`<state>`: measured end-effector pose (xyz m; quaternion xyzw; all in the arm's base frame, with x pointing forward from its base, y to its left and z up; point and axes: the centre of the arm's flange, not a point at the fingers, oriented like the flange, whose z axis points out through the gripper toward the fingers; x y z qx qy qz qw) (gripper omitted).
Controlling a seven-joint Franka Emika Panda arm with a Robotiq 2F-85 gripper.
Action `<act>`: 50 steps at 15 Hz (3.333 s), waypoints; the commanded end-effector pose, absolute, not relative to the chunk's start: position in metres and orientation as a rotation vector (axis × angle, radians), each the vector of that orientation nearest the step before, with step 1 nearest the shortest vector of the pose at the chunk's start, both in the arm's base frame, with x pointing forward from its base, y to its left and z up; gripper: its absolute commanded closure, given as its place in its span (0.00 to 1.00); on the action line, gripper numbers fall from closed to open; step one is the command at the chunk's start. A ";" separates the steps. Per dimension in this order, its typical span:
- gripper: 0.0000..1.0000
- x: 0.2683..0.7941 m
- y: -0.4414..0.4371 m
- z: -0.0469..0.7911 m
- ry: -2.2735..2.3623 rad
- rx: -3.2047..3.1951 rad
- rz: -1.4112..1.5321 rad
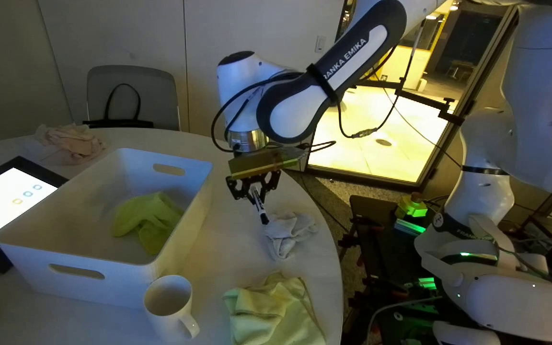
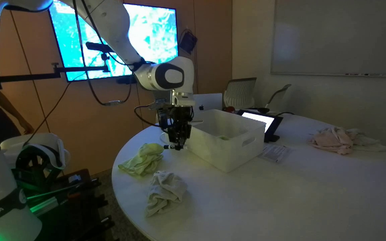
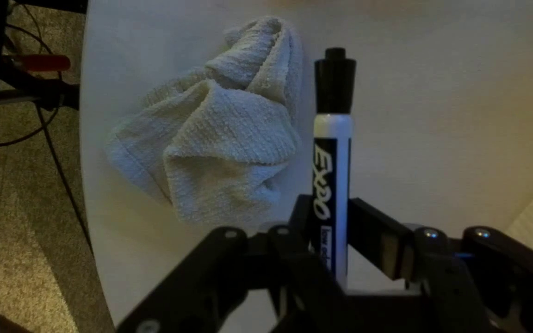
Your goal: Put the cloths in the box, then put the marker and the yellow object in the cup
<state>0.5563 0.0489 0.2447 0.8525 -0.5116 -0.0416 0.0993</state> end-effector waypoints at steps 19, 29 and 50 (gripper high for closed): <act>0.93 0.669 0.215 0.376 -1.233 2.639 0.232; 0.93 0.647 0.290 0.370 -0.665 2.955 0.257; 0.94 0.594 0.302 0.306 -0.042 3.097 0.606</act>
